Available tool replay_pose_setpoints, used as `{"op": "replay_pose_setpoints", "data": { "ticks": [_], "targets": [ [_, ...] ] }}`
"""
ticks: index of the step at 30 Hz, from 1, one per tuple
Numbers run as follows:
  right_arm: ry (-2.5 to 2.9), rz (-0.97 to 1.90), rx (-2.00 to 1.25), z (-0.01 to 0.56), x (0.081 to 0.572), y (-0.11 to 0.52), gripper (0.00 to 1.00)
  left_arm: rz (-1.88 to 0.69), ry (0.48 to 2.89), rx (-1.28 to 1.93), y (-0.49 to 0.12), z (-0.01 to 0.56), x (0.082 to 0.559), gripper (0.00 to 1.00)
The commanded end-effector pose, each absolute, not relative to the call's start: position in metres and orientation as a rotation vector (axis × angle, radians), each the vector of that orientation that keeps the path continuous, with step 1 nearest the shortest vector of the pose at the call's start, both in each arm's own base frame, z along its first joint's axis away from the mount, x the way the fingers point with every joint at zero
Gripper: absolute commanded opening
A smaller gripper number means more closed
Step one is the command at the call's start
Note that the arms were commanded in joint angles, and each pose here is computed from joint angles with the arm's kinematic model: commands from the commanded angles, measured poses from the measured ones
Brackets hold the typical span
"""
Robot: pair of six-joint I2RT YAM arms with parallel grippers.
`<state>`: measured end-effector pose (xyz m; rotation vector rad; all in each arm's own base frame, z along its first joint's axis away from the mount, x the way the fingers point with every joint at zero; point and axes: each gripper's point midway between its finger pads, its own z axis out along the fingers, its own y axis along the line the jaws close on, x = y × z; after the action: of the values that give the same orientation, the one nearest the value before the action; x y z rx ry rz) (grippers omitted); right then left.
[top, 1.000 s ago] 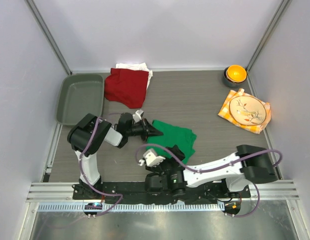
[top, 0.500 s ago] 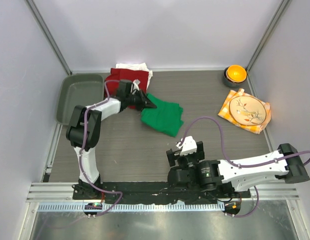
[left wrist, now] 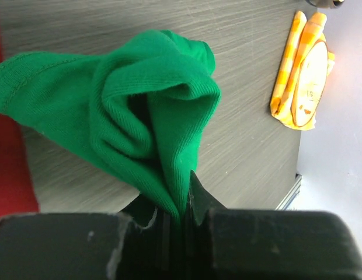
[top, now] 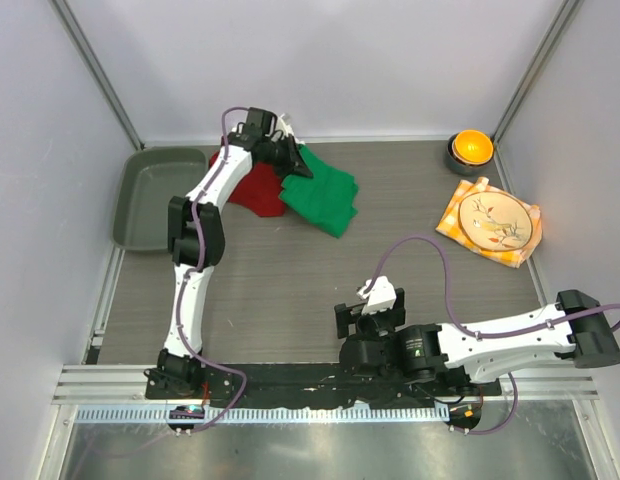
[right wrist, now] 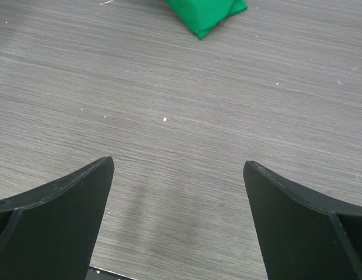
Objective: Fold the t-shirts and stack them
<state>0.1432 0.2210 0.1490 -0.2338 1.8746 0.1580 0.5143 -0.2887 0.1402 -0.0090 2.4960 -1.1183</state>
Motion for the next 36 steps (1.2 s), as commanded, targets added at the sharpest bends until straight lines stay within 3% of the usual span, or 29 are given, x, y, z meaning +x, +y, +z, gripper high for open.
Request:
{"op": "replay_pose_setpoints", "data": {
  "ticks": [1, 11, 18, 36],
  "targets": [
    [1.871, 0.265, -0.135, 0.154, 0.145, 0.23, 1.0, -1.109, 2.493, 0.043, -0.258, 0.163, 0.519, 0.0],
    [1.903, 0.254, -0.199, 0.139, 0.141, 0.248, 1.0, -1.112, 2.349, -0.005, -0.19, 0.207, 0.551, 0.0],
    [1.93, 0.249, -0.251, 0.125, 0.136, 0.262, 1.0, -1.152, 2.247, 0.032, -0.177, 0.243, 0.559, 0.0],
    [1.957, 0.243, -0.308, 0.122, 0.137, 0.27, 1.0, -1.168, 2.087, -0.087, -0.107, 0.273, 0.59, 0.0]
  ]
}}
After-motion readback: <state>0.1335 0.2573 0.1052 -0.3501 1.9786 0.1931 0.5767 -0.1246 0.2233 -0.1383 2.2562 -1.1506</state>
